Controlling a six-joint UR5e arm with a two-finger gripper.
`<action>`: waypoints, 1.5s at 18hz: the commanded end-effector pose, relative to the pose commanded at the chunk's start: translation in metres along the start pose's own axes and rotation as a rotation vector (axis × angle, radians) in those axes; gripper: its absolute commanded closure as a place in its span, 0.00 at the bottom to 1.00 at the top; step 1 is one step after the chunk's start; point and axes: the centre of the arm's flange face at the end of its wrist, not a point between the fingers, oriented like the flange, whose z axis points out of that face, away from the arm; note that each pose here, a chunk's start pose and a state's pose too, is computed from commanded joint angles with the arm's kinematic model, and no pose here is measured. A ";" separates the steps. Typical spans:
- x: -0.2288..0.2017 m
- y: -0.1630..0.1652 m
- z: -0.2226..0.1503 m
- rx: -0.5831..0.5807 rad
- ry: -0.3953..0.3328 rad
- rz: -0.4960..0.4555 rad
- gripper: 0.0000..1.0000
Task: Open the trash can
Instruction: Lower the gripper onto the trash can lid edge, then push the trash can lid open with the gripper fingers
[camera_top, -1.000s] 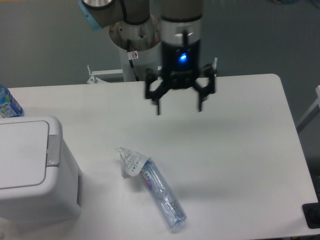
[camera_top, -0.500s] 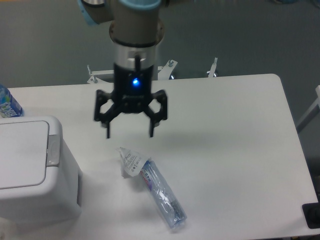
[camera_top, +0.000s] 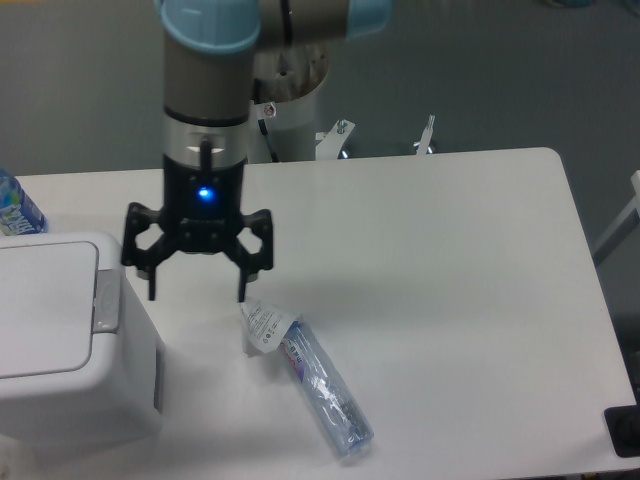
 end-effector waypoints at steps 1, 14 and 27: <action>0.001 0.000 0.002 -0.004 0.001 -0.001 0.00; 0.015 0.005 0.019 -0.031 0.014 0.020 0.00; 0.014 0.005 0.024 -0.037 0.012 0.018 0.00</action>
